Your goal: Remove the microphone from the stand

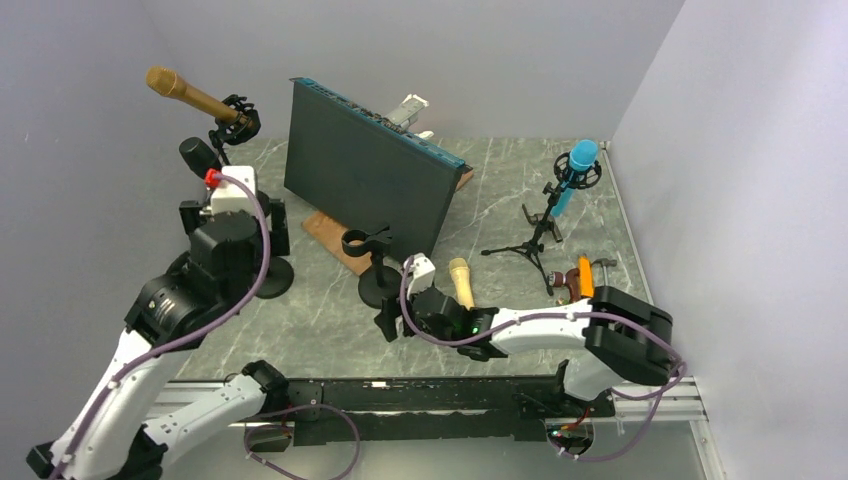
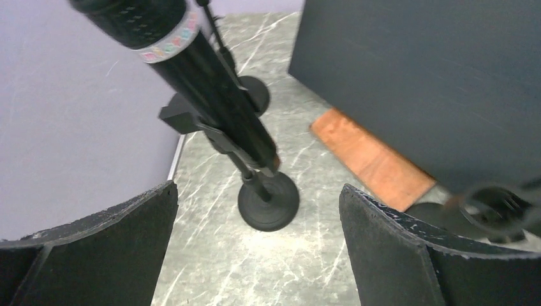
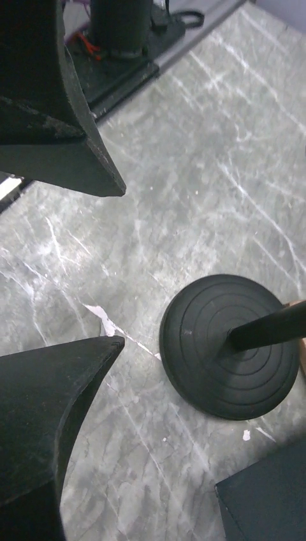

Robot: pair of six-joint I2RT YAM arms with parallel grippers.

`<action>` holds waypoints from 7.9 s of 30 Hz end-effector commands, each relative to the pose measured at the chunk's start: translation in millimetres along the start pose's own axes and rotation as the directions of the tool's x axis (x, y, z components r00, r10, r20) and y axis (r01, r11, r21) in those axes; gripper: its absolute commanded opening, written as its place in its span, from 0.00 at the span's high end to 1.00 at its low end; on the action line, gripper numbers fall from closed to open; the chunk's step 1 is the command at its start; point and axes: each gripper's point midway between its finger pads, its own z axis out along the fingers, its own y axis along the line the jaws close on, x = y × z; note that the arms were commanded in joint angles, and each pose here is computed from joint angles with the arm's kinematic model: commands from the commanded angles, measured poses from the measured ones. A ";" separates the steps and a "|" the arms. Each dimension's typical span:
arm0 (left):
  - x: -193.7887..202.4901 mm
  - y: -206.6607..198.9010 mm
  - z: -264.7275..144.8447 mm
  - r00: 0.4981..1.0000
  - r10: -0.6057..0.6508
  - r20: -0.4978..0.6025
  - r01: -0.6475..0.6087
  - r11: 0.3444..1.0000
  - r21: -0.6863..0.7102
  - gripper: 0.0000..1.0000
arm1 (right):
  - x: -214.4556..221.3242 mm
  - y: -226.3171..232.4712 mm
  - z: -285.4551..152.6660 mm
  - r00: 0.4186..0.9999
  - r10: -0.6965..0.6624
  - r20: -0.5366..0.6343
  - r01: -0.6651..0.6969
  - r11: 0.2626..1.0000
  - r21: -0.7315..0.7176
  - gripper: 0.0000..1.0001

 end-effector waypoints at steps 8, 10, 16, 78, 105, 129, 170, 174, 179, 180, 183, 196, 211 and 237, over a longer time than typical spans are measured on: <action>-27.8 27.9 24.0 0.975 -0.218 0.045 0.221 0.970 -0.099 0.01 | -31.9 13.4 -31.2 0.997 0.045 0.062 -0.040 0.997 -0.067 0.16; -37.3 30.7 26.6 0.965 -0.247 0.087 0.255 0.962 -0.101 0.01 | -35.0 13.4 -33.3 0.997 0.041 0.064 -0.037 0.997 -0.063 0.16; -55.8 45.6 45.8 0.941 -0.300 0.159 0.325 0.931 -0.167 0.02 | -38.1 6.8 -43.5 0.995 0.059 0.085 -0.055 0.997 -0.053 0.16; -64.2 -111.9 -122.2 0.922 -0.139 0.361 -0.274 0.424 0.863 1.00 | -73.5 -32.3 -106.0 0.981 0.052 0.185 -0.069 0.994 0.085 0.14; -16.1 -150.9 -143.3 0.919 -0.203 0.339 -0.329 0.081 0.941 0.83 | -132.4 67.4 -126.4 0.932 -0.253 0.258 0.325 0.900 -0.291 0.12; -23.4 -124.6 -96.3 0.955 -0.250 0.161 -0.036 0.441 0.897 0.09 | -148.0 85.2 -115.2 0.942 -0.211 0.260 0.293 0.897 -0.331 0.07; 8.7 -154.6 -139.8 0.963 -0.142 0.227 -0.222 0.053 0.974 1.00 | -183.3 154.3 -114.9 0.821 -0.390 0.418 0.541 0.295 -0.788 0.12; 9.4 -154.6 -138.8 0.965 -0.141 0.223 -0.217 0.059 0.974 1.00 | -180.9 155.9 -111.3 0.828 -0.392 0.400 0.523 0.286 -0.803 0.16; 9.0 -153.4 -138.3 0.963 -0.144 0.226 -0.218 0.073 0.973 1.00 | -180.7 157.9 -107.2 0.838 -0.390 0.382 0.503 0.279 -0.818 0.31; 8.8 -153.2 -138.1 0.964 -0.144 0.226 -0.217 0.077 0.973 1.00 | -181.3 158.0 -106.7 0.837 -0.390 0.384 0.505 0.281 -0.816 0.36; 8.0 -152.6 -137.7 0.964 -0.141 0.226 -0.216 0.083 0.973 1.00 | -180.9 156.4 -104.9 0.838 -0.391 0.382 0.508 0.299 -0.808 0.56; -21.7 -136.0 -134.5 0.944 -0.192 0.267 -0.217 0.247 0.945 1.00 | -186.5 140.7 -87.4 0.833 -0.398 0.385 0.539 0.428 -0.725 1.00; -81.7 -7.7 -107.2 0.862 -0.272 0.428 0.020 0.861 0.508 1.00 | -242.4 125.9 -69.8 0.819 -0.285 0.497 0.541 0.671 -0.506 1.00; -71.0 2.0 -101.8 0.852 -0.298 0.431 0.073 0.882 0.465 1.00 | -250.1 117.0 33.4 0.778 -0.458 0.430 0.560 0.816 -0.143 1.00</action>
